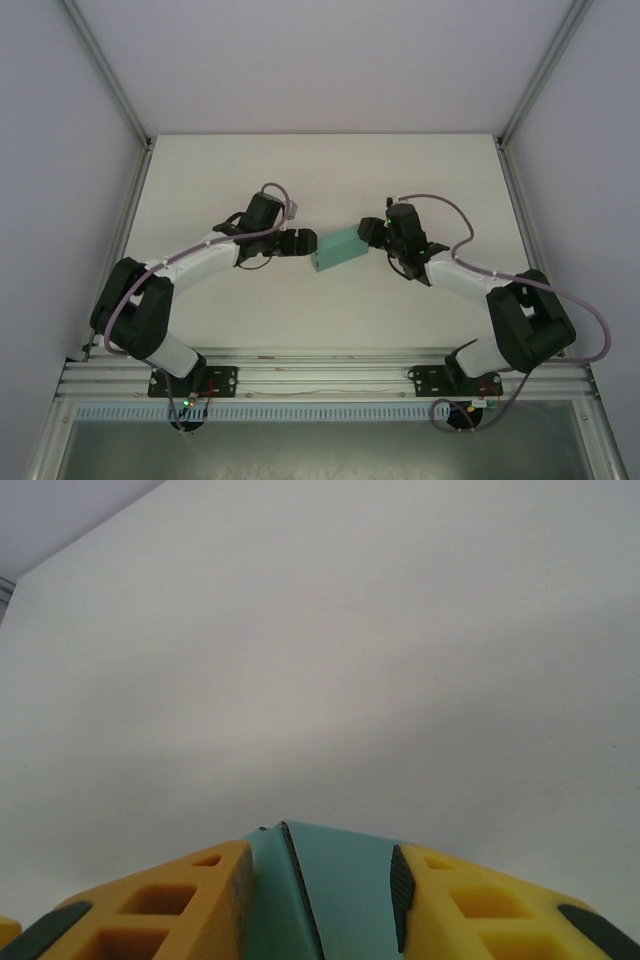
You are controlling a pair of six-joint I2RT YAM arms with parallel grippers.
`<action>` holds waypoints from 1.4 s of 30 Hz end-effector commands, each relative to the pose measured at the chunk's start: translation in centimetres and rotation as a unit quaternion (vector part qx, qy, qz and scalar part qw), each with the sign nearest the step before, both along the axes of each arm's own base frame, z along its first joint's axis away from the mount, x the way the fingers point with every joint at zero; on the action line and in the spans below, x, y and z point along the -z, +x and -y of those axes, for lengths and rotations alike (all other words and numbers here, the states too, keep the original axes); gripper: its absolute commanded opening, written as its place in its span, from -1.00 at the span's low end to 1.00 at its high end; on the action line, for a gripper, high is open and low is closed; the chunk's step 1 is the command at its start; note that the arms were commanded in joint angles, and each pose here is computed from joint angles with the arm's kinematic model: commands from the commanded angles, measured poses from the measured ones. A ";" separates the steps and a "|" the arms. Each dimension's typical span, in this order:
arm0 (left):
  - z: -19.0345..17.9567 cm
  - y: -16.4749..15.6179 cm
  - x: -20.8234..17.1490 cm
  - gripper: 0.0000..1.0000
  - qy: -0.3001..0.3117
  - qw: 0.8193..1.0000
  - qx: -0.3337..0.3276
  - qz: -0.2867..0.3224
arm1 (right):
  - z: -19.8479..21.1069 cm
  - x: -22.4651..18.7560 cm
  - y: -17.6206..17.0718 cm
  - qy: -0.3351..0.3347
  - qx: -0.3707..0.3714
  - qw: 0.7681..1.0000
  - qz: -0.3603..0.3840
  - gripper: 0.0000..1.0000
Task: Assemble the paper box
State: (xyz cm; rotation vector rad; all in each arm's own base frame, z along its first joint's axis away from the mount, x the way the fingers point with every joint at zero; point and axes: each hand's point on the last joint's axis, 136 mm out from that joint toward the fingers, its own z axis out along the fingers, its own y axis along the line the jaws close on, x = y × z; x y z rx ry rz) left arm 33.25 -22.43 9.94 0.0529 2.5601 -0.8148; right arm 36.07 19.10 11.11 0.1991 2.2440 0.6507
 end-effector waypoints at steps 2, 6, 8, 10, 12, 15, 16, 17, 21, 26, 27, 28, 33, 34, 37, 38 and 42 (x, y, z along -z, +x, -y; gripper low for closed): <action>-0.2 -1.4 3.6 0.37 -0.004 0.999 0.003 -0.039 | 2.0 8.8 -5.3 -0.064 -0.016 0.989 -0.134 -0.21; -0.8 -2.3 5.8 0.26 0.004 0.999 0.007 -0.051 | 1.9 10.1 -6.1 -0.050 -0.022 0.988 -0.142 -0.25; -1.3 -2.7 6.7 0.11 0.016 0.999 0.008 -0.050 | 1.7 10.5 -6.3 -0.048 -0.027 0.988 -0.143 -0.34; -1.7 -3.2 7.8 0.00 0.024 0.998 0.011 -0.050 | 1.6 10.7 -6.5 -0.041 -0.034 0.989 -0.138 -0.42; -1.8 -3.5 8.6 -0.01 0.025 0.999 0.019 -0.038 | 1.5 10.8 -6.6 -0.037 -0.035 0.990 -0.130 -0.49; -2.2 -4.0 10.0 -0.09 0.035 0.998 0.022 -0.036 | 1.4 10.8 -6.8 -0.033 -0.042 0.991 -0.122 -0.59; -2.1 -4.2 10.3 -0.17 0.034 0.998 0.023 -0.041 | 1.4 10.7 -6.8 -0.031 -0.046 0.992 -0.117 -0.61; -1.9 -4.3 10.4 -0.19 0.029 0.998 0.029 -0.041 | 1.3 10.6 -6.8 -0.027 -0.049 0.992 -0.111 -0.63; -1.5 -4.4 10.3 -0.35 0.051 0.998 0.038 -0.013 | 1.3 10.0 -6.8 -0.022 -0.048 0.994 -0.099 -0.74; -1.1 -3.3 8.3 -0.30 0.063 0.997 0.037 0.021 | 1.3 8.4 -6.0 -0.016 -0.034 0.995 -0.092 -0.74; -1.0 -3.0 7.8 -0.23 0.063 0.997 0.034 0.025 | 1.3 7.9 -5.8 -0.015 -0.030 0.995 -0.090 -0.72; -0.8 -2.7 7.1 -0.23 0.061 0.997 0.032 0.029 | 1.4 7.3 -5.5 -0.016 -0.023 0.996 -0.087 -0.68; -0.2 -0.7 2.6 0.20 0.055 0.996 0.027 0.070 | 0.8 2.7 -3.9 -0.015 -0.026 0.998 -0.052 -0.35; -0.1 -0.3 1.5 0.35 0.053 0.995 0.023 0.079 | 0.8 1.9 -3.6 -0.019 -0.027 0.998 -0.049 -0.30; -0.6 1.3 -1.7 0.99 0.064 0.992 -0.005 0.106 | 1.1 -0.4 -2.7 -0.034 -0.014 0.999 -0.039 -0.04; -0.8 1.8 -2.7 1.00 0.068 0.991 -0.013 0.113 | 1.6 -1.3 -2.1 -0.039 0.007 0.999 -0.032 -0.03; -1.7 3.2 -5.9 1.00 0.070 0.987 -0.042 0.142 | 1.8 -4.1 -1.1 -0.048 0.011 0.999 0.003 0.21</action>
